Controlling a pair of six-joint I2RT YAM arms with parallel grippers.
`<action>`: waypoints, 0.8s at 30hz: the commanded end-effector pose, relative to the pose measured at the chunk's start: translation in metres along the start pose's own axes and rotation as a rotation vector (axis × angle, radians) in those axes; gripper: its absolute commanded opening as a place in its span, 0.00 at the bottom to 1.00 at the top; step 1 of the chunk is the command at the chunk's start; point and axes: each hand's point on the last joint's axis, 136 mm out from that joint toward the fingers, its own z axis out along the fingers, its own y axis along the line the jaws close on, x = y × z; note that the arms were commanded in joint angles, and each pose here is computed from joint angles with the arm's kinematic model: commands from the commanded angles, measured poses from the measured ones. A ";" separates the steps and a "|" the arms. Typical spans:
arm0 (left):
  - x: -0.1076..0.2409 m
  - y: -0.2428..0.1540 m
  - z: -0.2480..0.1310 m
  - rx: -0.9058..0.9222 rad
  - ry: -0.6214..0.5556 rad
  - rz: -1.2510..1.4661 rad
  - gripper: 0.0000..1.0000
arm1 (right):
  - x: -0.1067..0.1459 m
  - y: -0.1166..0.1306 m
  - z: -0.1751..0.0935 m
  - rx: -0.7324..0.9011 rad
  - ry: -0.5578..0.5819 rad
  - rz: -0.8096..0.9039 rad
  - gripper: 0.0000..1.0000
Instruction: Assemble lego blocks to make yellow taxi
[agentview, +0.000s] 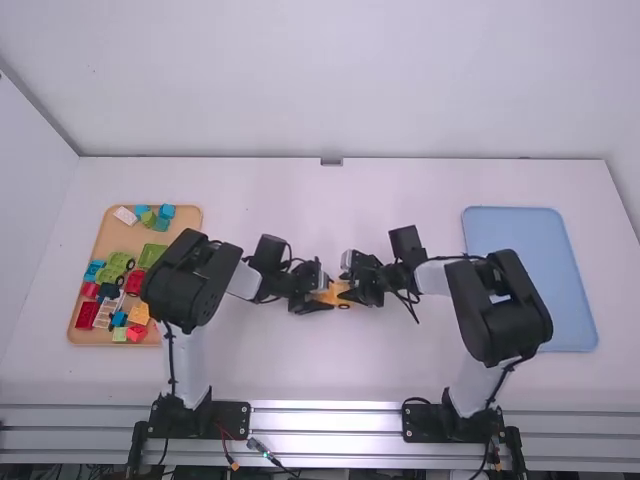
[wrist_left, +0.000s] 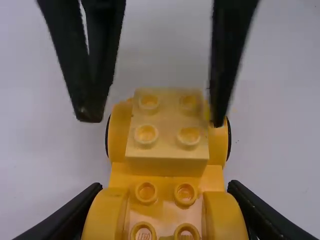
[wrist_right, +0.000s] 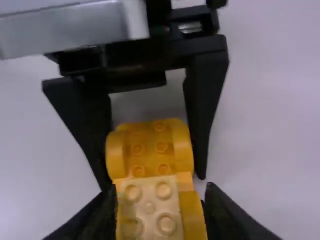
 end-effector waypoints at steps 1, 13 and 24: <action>0.022 -0.013 0.005 0.010 0.073 -0.074 0.57 | -0.046 -0.013 -0.026 0.042 -0.099 -0.064 0.58; 0.017 -0.007 0.004 -0.006 0.062 -0.111 0.99 | -0.068 -0.021 -0.085 0.243 0.003 -0.013 0.99; -0.017 0.036 -0.070 -0.204 0.098 -0.266 0.99 | -0.068 -0.022 -0.085 0.263 0.024 -0.023 0.99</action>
